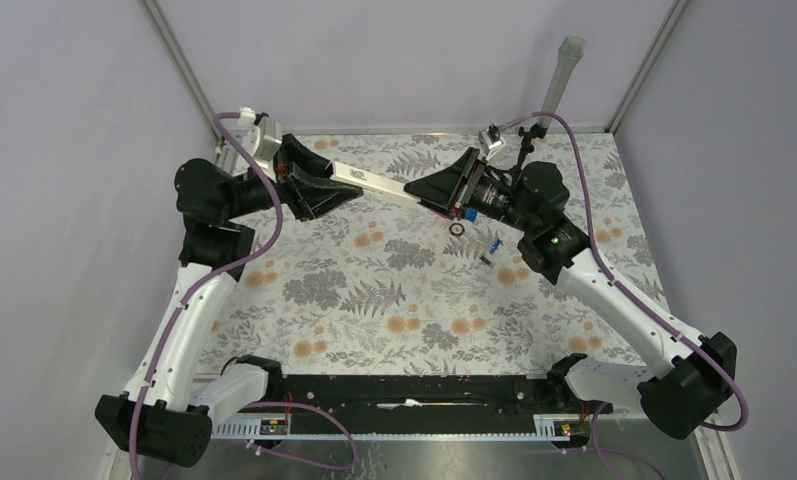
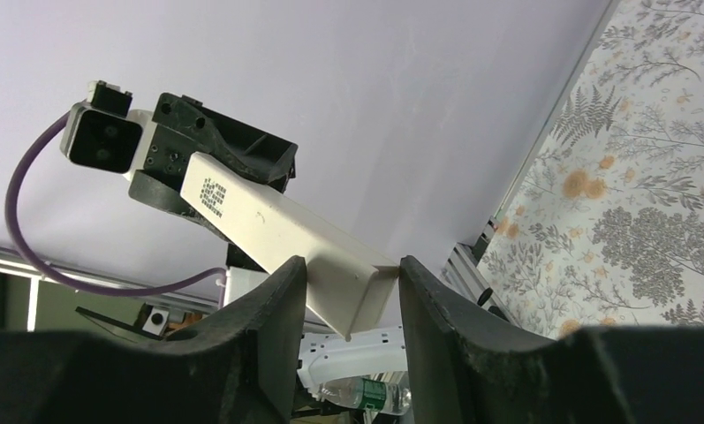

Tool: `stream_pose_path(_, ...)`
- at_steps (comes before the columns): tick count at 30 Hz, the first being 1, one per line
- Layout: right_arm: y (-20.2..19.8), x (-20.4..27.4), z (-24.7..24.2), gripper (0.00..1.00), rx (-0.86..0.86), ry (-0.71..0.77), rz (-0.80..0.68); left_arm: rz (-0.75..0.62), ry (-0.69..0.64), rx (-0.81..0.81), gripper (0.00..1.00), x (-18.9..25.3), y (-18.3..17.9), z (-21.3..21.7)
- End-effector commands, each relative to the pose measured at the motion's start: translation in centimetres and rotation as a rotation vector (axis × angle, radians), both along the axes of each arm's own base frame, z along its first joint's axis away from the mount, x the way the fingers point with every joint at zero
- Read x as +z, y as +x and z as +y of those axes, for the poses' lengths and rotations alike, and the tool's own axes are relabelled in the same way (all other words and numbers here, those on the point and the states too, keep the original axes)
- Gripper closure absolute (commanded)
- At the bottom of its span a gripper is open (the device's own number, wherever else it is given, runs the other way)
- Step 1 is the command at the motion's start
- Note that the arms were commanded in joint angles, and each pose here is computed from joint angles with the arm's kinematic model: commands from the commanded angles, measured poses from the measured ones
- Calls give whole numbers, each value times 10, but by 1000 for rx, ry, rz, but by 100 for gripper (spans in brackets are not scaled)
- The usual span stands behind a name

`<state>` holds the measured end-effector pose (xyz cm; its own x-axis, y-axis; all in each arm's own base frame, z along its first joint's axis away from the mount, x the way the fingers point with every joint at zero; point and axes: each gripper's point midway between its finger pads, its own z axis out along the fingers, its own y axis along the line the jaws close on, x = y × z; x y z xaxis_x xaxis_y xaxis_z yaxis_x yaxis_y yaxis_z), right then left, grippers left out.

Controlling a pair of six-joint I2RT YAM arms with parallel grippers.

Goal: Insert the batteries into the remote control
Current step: Remove the battery cover from the remote control.

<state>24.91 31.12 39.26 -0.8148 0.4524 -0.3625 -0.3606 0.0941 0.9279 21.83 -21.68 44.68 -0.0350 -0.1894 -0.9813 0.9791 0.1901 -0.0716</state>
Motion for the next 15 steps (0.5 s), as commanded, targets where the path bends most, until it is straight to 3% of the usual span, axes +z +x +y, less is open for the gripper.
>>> stream_pose_path(1, 3, 18, -8, 53, -37, -21, -60, -125, -3, 57, 100, 23, -4, 6)
stream_pose_path(5, 1, 19, -5, 39, -11, -31, -33, -127, 4, 56, 100, 22, -3, 6)
stream_pose_path(8, 1, 15, -4, 39, -3, -49, -8, -129, 3, 60, 100, 22, -2, 6)
stream_pose_path(11, -1, 17, -3, 43, 16, -28, 0, -126, 4, 57, 100, 22, -2, 6)
stream_pose_path(15, -4, 20, 0, 58, 59, 30, 21, -126, 4, 55, 100, 21, -3, 6)
